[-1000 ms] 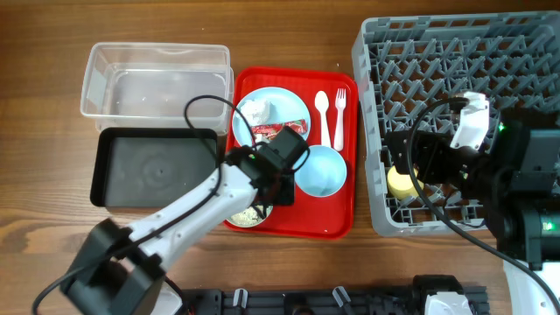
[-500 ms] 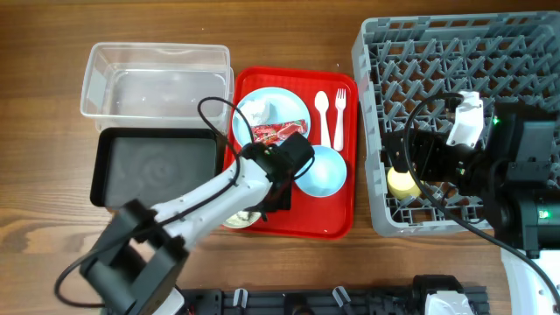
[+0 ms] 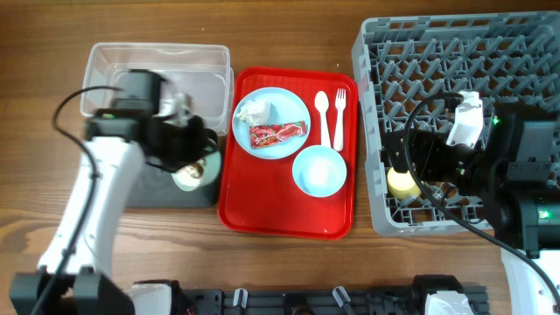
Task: Sort waste into correct bins and load items into the dishwasher rack
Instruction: 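Tip the green bowl over the black tray to dump the rice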
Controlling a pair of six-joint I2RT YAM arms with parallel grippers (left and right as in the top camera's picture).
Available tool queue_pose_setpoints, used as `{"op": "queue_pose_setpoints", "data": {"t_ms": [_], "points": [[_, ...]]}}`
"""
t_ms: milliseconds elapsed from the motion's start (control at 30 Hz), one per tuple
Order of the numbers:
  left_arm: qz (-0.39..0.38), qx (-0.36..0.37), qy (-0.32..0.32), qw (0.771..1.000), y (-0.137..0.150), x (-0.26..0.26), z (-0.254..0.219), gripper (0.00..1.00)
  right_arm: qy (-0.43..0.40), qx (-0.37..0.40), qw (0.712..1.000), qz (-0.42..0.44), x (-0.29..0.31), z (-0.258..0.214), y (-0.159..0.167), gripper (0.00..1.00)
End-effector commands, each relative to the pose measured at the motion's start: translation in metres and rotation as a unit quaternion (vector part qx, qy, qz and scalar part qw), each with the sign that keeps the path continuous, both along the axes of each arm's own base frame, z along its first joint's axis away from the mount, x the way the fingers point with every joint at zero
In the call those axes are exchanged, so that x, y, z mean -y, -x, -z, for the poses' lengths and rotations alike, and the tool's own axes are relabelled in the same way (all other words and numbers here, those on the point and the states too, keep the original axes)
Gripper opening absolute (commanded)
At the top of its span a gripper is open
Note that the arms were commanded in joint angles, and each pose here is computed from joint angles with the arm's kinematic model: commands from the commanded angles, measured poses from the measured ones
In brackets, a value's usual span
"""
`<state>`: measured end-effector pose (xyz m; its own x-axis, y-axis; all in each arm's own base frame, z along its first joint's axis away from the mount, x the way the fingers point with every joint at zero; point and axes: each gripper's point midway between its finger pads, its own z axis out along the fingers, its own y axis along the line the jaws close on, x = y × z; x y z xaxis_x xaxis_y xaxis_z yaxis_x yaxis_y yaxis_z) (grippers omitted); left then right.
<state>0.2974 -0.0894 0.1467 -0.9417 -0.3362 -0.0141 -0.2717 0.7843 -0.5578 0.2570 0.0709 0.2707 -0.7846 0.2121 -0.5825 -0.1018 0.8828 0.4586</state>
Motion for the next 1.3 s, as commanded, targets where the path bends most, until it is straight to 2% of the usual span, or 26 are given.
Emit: {"op": "queue_pose_setpoints", "data": {"t_ms": [0, 300, 500, 567, 600, 633, 667, 700, 767, 833, 867, 900, 933, 967, 1033, 1133, 1200, 1233, 1267], "points": [[0.033, 0.029, 0.185, 0.982, -0.011, 0.000, -0.018, 0.04, -0.001, 0.009, 1.000, -0.010, -0.002, -0.006, 0.000, 0.92], [-0.021, -0.009, 0.371, 0.928, -0.020, -0.016, 0.001, 0.04, -0.004, 0.007, 1.000, -0.005, -0.002, -0.006, 0.000, 0.92], [-0.067, -0.007, 0.388, 0.919, -0.024, -0.040, -0.001, 0.04, -0.005, 0.008, 1.000, -0.005, -0.002, -0.006, 0.000, 0.92], [-0.059, 0.018, 0.379, 0.923, -0.026, -0.045, 0.001, 0.08, -0.008, 0.006, 1.000, -0.001, -0.002, -0.006, -0.001, 0.92], [-0.066, 0.010, 0.371, 0.926, -0.027, -0.049, 0.006, 0.05, -0.009, 0.006, 1.000, -0.001, -0.002, -0.006, -0.001, 0.92], [-0.086, -0.023, 0.390, 0.917, -0.021, -0.047, 0.001, 0.04, -0.009, 0.005, 1.000, -0.001, -0.002, -0.006, -0.001, 0.92], [-0.081, -0.011, 0.406, 0.910, -0.020, -0.044, -0.007, 0.04, -0.008, 0.005, 1.000, -0.001, -0.002, -0.006, 0.000, 0.93], [-0.061, 0.024, 0.399, 0.915, -0.022, -0.045, -0.008, 0.04, -0.008, 0.004, 1.000, -0.001, -0.002, -0.006, 0.000, 0.92], [-0.079, -0.015, 0.403, 0.912, -0.017, -0.044, -0.006, 0.04, -0.008, 0.005, 1.000, -0.001, -0.002, -0.006, -0.001, 0.92], [-0.053, 0.034, 0.416, 0.907, -0.018, -0.039, -0.017, 0.04, -0.008, 0.004, 1.000, -0.002, -0.002, -0.006, 0.000, 0.92], [-0.052, 0.034, 0.406, 0.912, -0.019, -0.041, -0.013, 0.04, -0.008, 0.004, 1.000, -0.001, -0.002, -0.006, 0.000, 0.92], [-0.074, -0.006, 0.419, 0.905, -0.015, -0.040, -0.014, 0.04, -0.008, 0.006, 1.000, -0.002, -0.002, -0.006, -0.001, 0.93], [-0.067, 0.011, 0.427, 0.902, -0.015, -0.038, -0.021, 0.04, -0.008, 0.005, 1.000, -0.002, -0.002, -0.006, 0.000, 0.93], [-0.044, 0.049, 0.416, 0.907, -0.016, -0.038, -0.021, 0.04, -0.008, 0.004, 1.000, -0.002, -0.002, -0.006, 0.000, 0.92], [-0.059, 0.013, 0.412, 0.909, -0.014, -0.039, -0.016, 0.04, -0.008, 0.004, 1.000, -0.001, -0.002, -0.006, 0.000, 0.93], [-0.026, 0.071, 0.396, 0.915, -0.019, -0.039, -0.016, 0.04, -0.008, 0.003, 1.000, -0.002, -0.002, -0.005, 0.000, 0.93], [-0.055, 0.017, 0.403, 0.913, -0.016, -0.039, -0.014, 0.04, -0.008, 0.001, 1.000, -0.002, -0.002, -0.005, 0.001, 0.93], [-0.027, 0.063, 0.402, 0.913, -0.014, -0.035, -0.024, 0.04, -0.008, -0.002, 1.000, -0.002, -0.002, -0.004, 0.002, 0.93], [-0.011, 0.077, 0.383, 0.920, -0.014, -0.036, -0.019, 0.04, -0.008, -0.004, 1.000, -0.002, -0.002, -0.003, 0.003, 0.93]]}}
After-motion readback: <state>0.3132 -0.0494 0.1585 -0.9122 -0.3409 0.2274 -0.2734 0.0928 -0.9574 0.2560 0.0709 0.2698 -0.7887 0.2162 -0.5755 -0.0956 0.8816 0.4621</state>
